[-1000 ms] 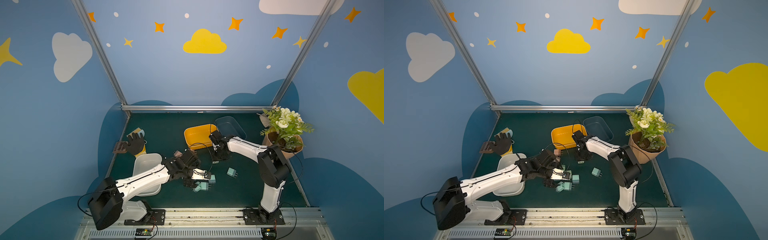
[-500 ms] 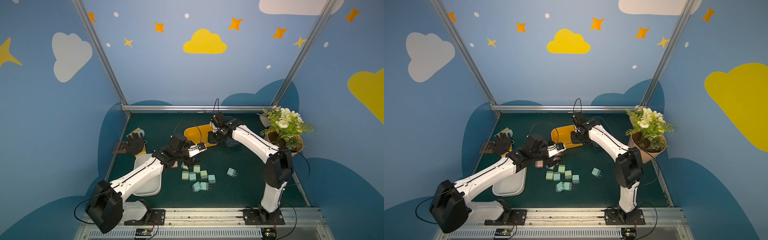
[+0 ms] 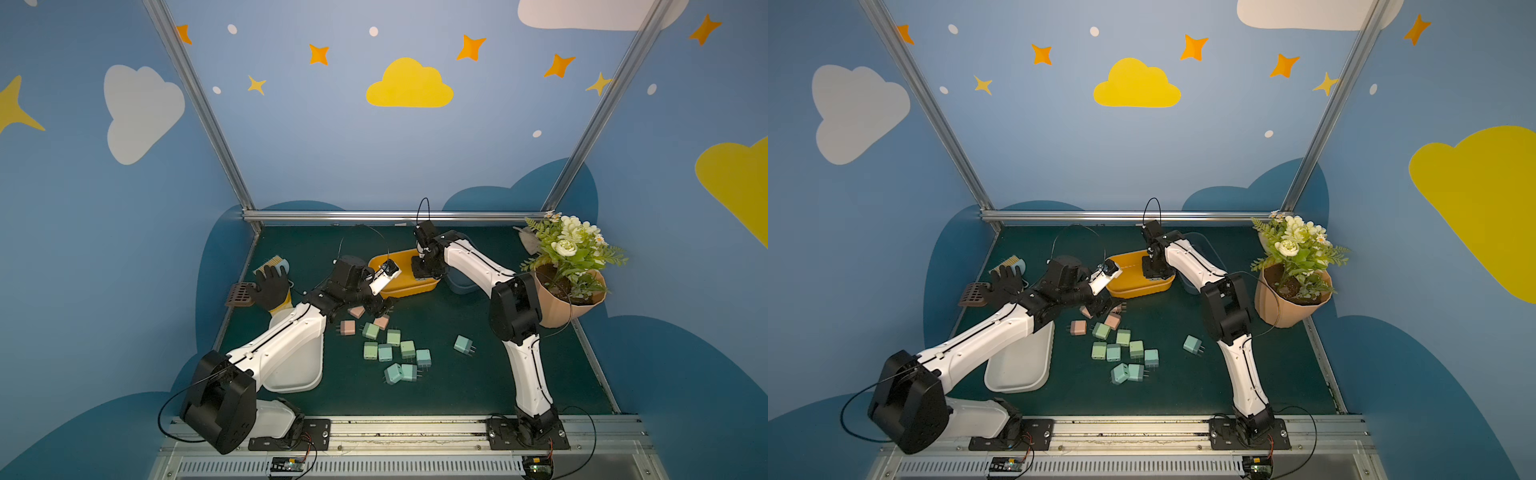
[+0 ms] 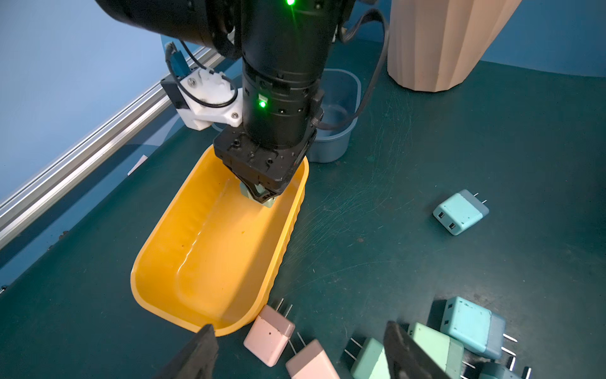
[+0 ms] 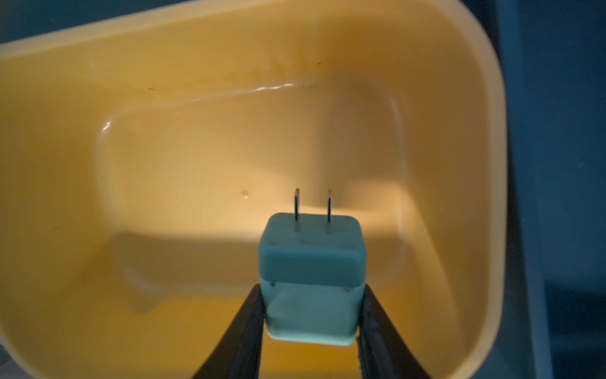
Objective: Place the plugs by color into the storage box
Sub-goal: Place the plug in the storage box.
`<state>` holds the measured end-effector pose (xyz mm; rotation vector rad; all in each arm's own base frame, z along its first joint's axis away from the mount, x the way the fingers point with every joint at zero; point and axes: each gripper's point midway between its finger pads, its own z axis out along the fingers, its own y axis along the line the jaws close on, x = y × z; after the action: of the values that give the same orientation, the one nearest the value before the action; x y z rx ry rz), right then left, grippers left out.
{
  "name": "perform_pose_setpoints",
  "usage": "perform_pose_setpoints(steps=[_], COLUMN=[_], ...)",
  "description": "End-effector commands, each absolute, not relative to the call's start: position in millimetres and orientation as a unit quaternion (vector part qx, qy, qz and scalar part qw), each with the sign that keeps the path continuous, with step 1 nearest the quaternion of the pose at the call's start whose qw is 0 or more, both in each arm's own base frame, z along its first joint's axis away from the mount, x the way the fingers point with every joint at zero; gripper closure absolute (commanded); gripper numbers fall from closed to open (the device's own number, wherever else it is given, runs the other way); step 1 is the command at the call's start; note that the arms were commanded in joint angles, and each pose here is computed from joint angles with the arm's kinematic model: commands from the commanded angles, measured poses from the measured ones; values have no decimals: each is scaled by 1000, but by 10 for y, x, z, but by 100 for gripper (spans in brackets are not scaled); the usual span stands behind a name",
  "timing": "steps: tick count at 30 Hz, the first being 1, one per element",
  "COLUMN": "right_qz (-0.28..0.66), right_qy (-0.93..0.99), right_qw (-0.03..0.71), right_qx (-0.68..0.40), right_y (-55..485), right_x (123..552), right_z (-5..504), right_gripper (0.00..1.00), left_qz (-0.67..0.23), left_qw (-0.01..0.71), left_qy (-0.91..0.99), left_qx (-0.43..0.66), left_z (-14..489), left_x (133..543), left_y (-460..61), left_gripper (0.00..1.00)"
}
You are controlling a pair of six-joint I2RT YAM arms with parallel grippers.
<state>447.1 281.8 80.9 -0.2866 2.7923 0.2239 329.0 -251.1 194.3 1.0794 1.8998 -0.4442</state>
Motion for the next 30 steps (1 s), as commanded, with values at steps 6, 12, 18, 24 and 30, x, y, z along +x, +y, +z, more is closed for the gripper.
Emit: perform_pose_setpoints(steps=[6,12,18,24,30], right_qz=[74,70,86,108,116], right_qy=[973,968,962,956,957], right_qw=[188,208,226,239,229], right_qx=[-111,-123,-124,-129,-135], right_y=[2858,2861,2856,2860,2775], right_x=[4547,4501,4390,4186,3876], right_z=[996,1209,1476,1686,1725], right_gripper=[49,44,45,46,47], left_qz=[-182,-196,-193,-209,-209], left_qw=[441,439,438,440,442], left_qy=[768,770,778,774,760], left_qx=[428,420,406,404,429], left_z=[2004,2030,2084,2168,2180], left_x=[3314,3307,3330,3234,3101], left_y=[-2513,-2540,-2517,-2542,-2621], left_gripper=[20,20,23,23,24])
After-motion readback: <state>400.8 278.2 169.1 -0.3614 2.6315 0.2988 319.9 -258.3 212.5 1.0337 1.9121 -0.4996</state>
